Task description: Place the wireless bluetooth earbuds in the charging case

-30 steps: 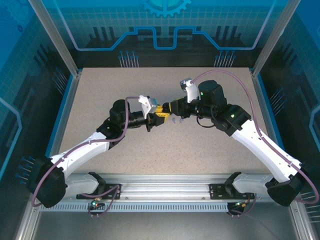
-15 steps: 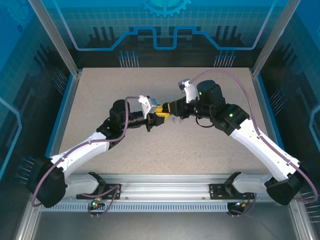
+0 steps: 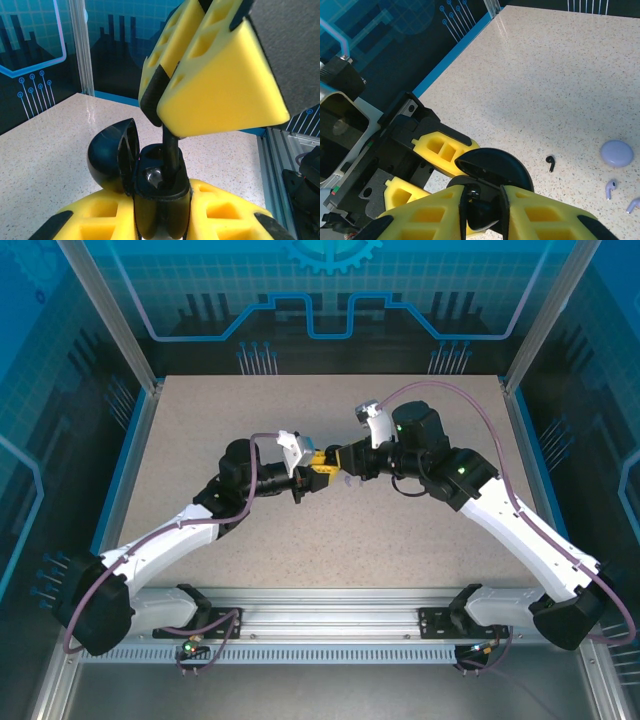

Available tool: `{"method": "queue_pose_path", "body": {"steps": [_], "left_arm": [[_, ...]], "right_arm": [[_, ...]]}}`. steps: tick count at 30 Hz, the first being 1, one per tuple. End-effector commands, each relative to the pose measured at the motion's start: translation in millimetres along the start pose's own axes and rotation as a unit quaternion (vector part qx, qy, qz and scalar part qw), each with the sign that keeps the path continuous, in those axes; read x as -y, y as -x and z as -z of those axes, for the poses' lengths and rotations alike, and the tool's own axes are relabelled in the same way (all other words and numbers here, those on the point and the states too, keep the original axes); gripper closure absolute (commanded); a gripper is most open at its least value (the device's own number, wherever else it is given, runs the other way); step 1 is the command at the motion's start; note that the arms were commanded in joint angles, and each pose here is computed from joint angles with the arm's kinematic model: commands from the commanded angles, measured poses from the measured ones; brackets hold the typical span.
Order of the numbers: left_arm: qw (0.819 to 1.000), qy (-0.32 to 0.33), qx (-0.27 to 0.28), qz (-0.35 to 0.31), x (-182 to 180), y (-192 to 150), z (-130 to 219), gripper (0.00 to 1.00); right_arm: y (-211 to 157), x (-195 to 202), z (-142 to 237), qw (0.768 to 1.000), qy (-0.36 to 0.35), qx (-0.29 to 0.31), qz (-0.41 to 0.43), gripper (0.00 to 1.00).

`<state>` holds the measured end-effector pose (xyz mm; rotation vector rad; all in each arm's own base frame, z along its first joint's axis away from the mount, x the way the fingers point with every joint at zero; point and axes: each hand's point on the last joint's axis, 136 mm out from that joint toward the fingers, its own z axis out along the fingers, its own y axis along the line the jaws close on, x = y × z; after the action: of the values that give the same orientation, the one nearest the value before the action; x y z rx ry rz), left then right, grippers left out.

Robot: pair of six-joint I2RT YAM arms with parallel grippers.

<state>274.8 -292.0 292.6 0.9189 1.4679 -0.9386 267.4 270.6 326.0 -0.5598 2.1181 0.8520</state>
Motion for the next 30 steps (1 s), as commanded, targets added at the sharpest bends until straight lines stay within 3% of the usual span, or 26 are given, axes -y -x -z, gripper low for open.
{"method": "queue_pose_path", "body": {"steps": [1,8,15,22,30], "left_arm": [[0.999,-0.011,0.027,-0.023,5.4,24.7,-1.4,0.90],[0.999,-0.024,0.028,-0.022,9.3,26.7,-2.3,0.90],[0.998,-0.047,0.025,-0.015,15.0,26.0,-5.0,0.89],[0.997,-0.079,0.015,-0.004,23.3,23.7,-6.9,0.89],[0.998,-0.059,0.006,0.011,15.8,17.9,-8.8,0.89]], "right_arm": [[2.1,-8.6,2.6,1.000,0.006,-0.004,0.015,0.74],[-0.8,-12.6,-0.1,1.000,0.017,-0.013,0.016,0.73],[0.6,-19.0,1.2,0.999,0.029,-0.015,0.023,0.65],[2.8,-21.7,1.9,0.999,0.032,-0.013,0.027,0.52],[12.1,-13.6,19.8,0.999,-0.007,0.011,0.036,0.34]]}}
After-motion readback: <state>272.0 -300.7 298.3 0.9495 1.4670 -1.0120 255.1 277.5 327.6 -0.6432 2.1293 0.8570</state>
